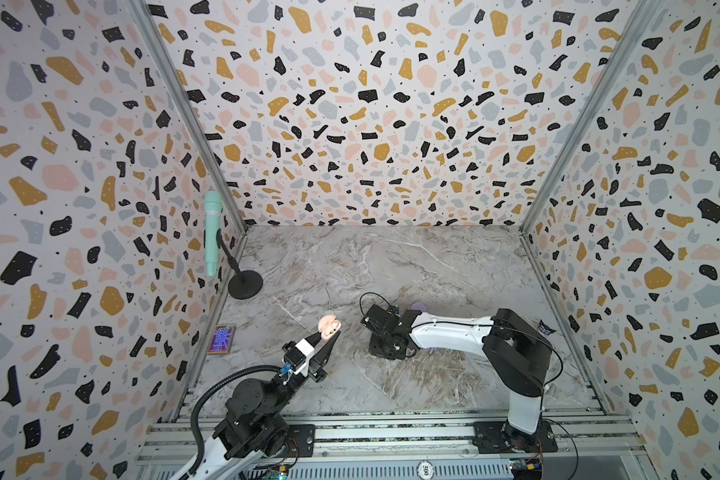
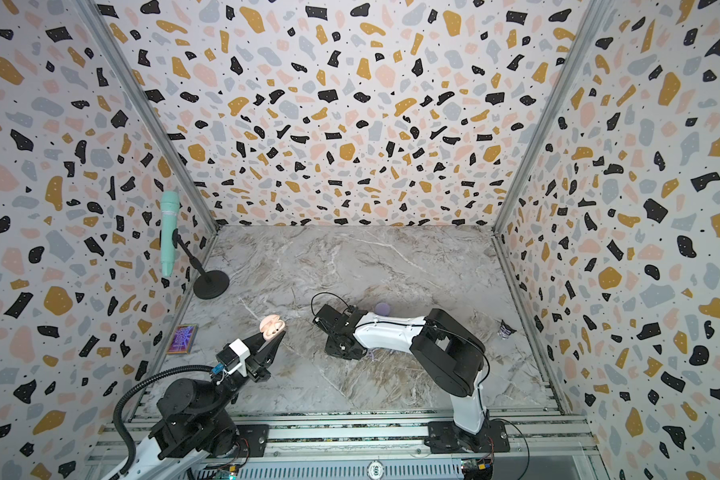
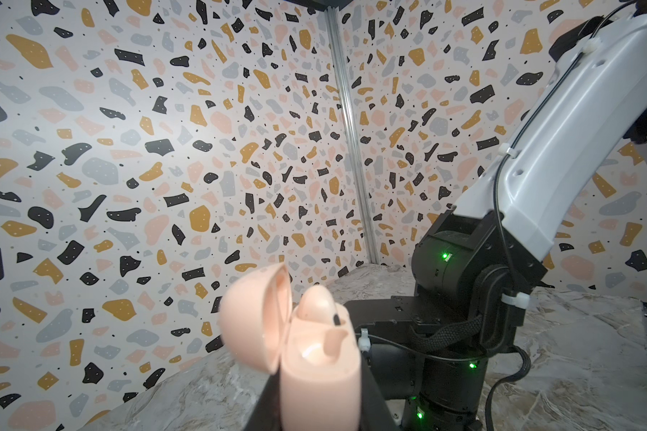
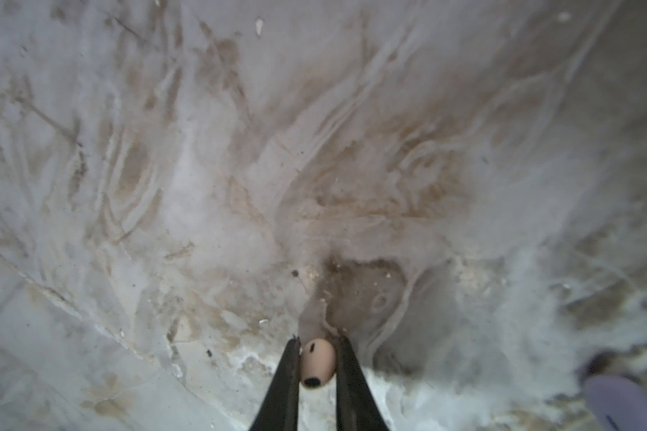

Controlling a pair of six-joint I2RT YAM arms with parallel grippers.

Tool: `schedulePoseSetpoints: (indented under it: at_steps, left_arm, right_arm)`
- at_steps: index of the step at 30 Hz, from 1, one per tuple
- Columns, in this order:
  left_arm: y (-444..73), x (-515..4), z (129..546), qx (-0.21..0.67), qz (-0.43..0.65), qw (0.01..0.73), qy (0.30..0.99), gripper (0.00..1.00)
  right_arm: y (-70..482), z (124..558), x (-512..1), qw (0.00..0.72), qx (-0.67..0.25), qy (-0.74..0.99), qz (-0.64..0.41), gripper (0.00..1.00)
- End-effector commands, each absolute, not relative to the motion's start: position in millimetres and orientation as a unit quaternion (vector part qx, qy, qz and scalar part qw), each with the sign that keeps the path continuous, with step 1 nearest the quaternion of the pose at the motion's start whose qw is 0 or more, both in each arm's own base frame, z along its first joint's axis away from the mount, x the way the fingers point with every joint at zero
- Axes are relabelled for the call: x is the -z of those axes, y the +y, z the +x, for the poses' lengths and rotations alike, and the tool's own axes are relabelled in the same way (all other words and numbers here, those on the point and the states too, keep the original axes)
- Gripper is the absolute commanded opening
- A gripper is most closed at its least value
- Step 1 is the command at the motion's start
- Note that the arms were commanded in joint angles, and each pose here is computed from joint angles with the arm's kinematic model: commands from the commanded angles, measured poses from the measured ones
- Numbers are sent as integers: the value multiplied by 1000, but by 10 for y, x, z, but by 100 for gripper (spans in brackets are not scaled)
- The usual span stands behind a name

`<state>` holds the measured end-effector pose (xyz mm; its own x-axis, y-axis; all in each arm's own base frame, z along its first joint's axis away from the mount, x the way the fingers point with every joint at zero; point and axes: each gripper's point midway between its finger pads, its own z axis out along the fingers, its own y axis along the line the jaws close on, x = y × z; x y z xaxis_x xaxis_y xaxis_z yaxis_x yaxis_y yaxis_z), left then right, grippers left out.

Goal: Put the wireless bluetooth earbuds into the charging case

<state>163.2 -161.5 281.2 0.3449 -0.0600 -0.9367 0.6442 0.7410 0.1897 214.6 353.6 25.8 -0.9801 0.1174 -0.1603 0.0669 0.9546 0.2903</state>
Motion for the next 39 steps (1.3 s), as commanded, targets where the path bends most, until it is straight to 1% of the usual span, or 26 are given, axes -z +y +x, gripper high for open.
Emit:
schedulePoseSetpoints:
  at_steps: [1,9,18,22,24,28,32,34,37,39]
  left_arm:
    - [-1600,-2860,1623,226,275,781,513,0]
    - [-1657,-2816,1637,238,280,768,524,0]
    - [-1899,-2882,1604,308,298,726,538,0]
    - [-2017,-2873,1630,366,276,684,567,0]
    - [-2036,-2876,1634,403,248,665,578,0]
    - [-1962,-2809,1680,437,182,654,590,0]
    - [-1858,-2624,1794,440,113,648,611,0]
    - [-1854,-2520,1811,437,104,645,618,0]
    - [-1797,-2267,1907,397,82,644,649,0]
    - [-1778,-2183,1931,375,82,650,656,0]
  right_arm:
    - [3437,2085,-161,83,-124,989,2,15]
    - [3346,2246,-468,165,-134,976,-47,16]
    - [3286,2307,-817,227,-160,957,-83,16]
    - [3232,2293,-872,239,-159,953,-94,16]
    - [3204,2284,-893,245,-159,951,-96,16]
    - [3174,2233,-915,250,-162,949,-104,16]
    - [3131,2201,-983,266,-157,945,-109,16]
    - [3115,2196,-1030,273,-157,943,-109,16]
    - [3097,2172,-1094,282,-160,939,-113,16]
    - [3085,2160,-1150,292,-158,936,-116,16]
